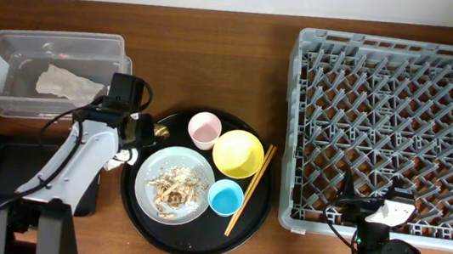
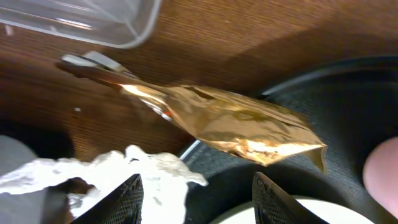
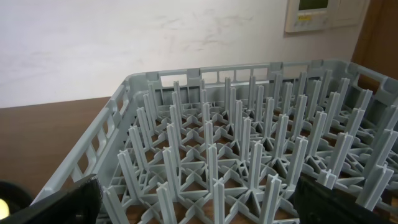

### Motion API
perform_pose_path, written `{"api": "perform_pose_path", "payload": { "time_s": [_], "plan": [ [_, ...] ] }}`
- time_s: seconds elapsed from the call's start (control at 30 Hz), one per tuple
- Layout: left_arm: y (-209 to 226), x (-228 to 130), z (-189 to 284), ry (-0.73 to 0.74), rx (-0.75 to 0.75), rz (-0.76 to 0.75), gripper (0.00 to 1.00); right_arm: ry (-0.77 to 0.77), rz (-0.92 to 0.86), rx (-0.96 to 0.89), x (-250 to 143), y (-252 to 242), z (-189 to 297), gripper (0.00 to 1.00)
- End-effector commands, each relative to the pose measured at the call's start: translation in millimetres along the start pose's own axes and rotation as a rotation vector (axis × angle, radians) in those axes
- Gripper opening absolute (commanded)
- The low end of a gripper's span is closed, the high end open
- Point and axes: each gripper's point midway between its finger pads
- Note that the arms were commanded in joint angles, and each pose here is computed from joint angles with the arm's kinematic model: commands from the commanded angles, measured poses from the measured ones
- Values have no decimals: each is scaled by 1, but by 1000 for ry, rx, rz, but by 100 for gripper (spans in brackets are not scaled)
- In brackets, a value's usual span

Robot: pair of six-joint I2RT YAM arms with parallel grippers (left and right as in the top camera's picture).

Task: Sort waste into correct bins and load items into the dishwasher rack
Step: 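Grasp the gold Nescafe wrapper on the tray with the left gripper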

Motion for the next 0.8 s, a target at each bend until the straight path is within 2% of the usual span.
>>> {"api": "perform_pose_path", "payload": {
  "time_s": [0.0, 0.23, 0.3, 0.37, 0.5, 0.53, 0.63, 0.67, 0.77],
  "plan": [
    [14, -1, -5, -8, 77, -20, 56, 4, -8, -11, -3, -2, 0, 99],
    [19, -12, -21, 26, 96, -24, 55, 4, -8, -11, -3, -2, 0, 99],
    [19, -13, -22, 30, 99, -25, 47, 4, -8, -11, -3, -2, 0, 99],
    [19, -12, -22, 30, 99, -25, 46, 4, -8, -11, -3, -2, 0, 99],
    [19, -12, -22, 30, 99, -25, 27, 4, -8, -11, -3, -2, 0, 99],
    [19, -12, -22, 30, 99, -25, 16, 4, -8, -11, -3, -2, 0, 99],
    [19, -12, -21, 30, 100, -26, 9, 4, -8, -11, -3, -2, 0, 99],
    [19, -12, -20, 32, 100, -26, 1, 4, -8, -11, -3, -2, 0, 99],
    [22, -15, -11, 64, 120, -27, 1, 4, -8, -11, -3, -2, 0, 99]
  ]
}}
Point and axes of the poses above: each gripper's point midway between its finger pads, its own z axis back along the fingers, its own y axis along the line the jaws close on, x = y × z, and after that the axes turned 10 degrees about z, right-handed
